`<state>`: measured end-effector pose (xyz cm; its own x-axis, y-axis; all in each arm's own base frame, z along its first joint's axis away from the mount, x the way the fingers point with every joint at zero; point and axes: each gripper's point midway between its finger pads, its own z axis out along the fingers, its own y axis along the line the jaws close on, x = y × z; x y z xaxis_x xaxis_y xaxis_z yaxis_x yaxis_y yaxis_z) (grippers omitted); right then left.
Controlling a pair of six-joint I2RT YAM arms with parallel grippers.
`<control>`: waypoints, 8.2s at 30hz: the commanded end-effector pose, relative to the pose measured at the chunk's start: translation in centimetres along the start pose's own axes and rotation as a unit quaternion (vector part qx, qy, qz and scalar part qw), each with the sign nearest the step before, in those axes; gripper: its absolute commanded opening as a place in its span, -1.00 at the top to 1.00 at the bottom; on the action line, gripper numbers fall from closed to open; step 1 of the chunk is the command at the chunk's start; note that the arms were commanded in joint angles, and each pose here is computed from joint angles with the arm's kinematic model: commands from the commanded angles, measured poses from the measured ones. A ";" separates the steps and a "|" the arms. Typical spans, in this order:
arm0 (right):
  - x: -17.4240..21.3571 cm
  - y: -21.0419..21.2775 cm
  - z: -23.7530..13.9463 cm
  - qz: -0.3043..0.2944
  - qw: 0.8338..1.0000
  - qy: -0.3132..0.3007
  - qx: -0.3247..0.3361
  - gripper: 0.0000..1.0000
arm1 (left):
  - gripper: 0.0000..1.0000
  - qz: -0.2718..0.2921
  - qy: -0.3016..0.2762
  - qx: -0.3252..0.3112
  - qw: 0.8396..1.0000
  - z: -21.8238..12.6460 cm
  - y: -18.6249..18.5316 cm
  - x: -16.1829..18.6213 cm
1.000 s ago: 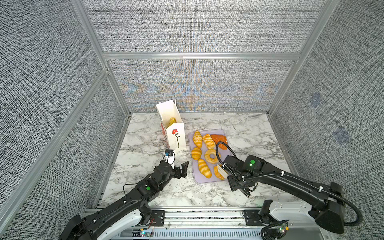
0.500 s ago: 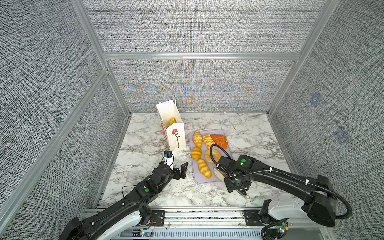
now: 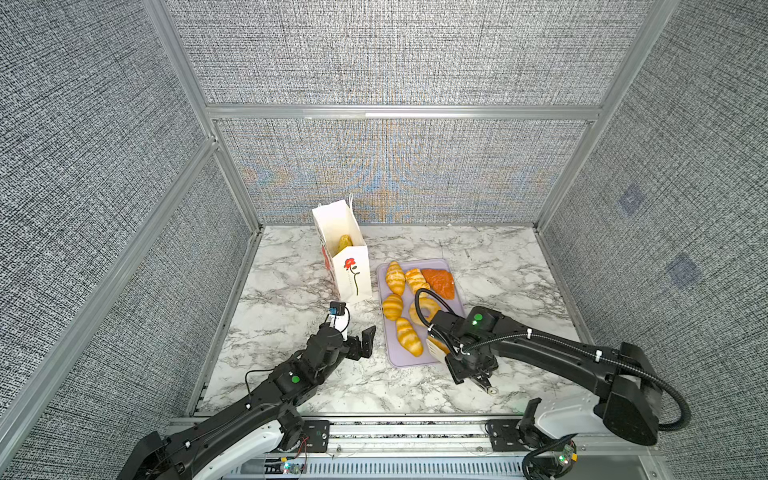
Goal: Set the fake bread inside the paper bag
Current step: 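Lower the tongs toward the twisted roll nearest the robot with the right gripper, then squeeze the tongs shut on the golden pastry with the right gripper, then lift the pastry in the tongs over to the bag opening, right gripper, then lower the pastry into the bag and open the tongs, right gripper, then move the empty tongs back over the tray with the right gripper, then lower the tongs over the yellow striped croissant nearest the robot, right gripper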
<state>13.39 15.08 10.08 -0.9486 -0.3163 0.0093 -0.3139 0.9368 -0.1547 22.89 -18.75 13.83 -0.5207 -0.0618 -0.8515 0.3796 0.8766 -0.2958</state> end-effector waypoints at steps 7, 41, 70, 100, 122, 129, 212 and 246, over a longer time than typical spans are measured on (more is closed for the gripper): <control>-0.3 0.1 0.6 -0.017 1.000 0.020 -0.002 -0.26 | -0.98 0.003 -0.007 -0.002 1.000 0.0 -0.2 -0.7; -1.1 -1.5 -1.4 0.008 0.999 -0.031 -0.036 0.17 | -0.98 0.067 0.002 0.173 0.983 0.0 -6.4 -0.1; -12.4 1.2 -14.2 -0.074 0.968 -0.223 -0.087 0.16 | -0.98 0.077 -0.065 -0.006 0.995 -1.7 -1.5 -9.3; -27.3 10.7 -26.2 -0.178 0.869 -0.416 -0.200 0.15 | -0.99 0.045 -0.107 -0.130 0.985 -5.3 5.5 -15.8; -30.1 11.3 -22.8 -0.164 0.884 -0.410 -0.150 -0.02 | -0.98 0.058 -0.074 -0.126 0.988 -3.3 5.6 -15.1; -30.1 11.3 -22.2 -0.166 0.889 -0.404 -0.138 -0.18 | -0.99 0.054 -0.074 -0.125 0.988 -3.6 5.6 -14.8; -4.2 5.4 1.5 -0.117 0.983 -0.135 -0.044 -0.16 | -0.98 -0.004 -0.020 0.032 0.999 -2.2 -2.8 0.7; -5.1 6.0 1.5 -0.154 0.982 -0.106 -0.001 0.22 | -0.99 0.005 -0.019 0.021 1.000 -2.8 -2.2 1.8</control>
<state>16.40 22.40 7.14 -0.7778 -0.6120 -0.1434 -0.5907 0.7896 -0.1659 18.81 -19.89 14.04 -0.4971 -0.0781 -0.8642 0.4296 0.8431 -0.3233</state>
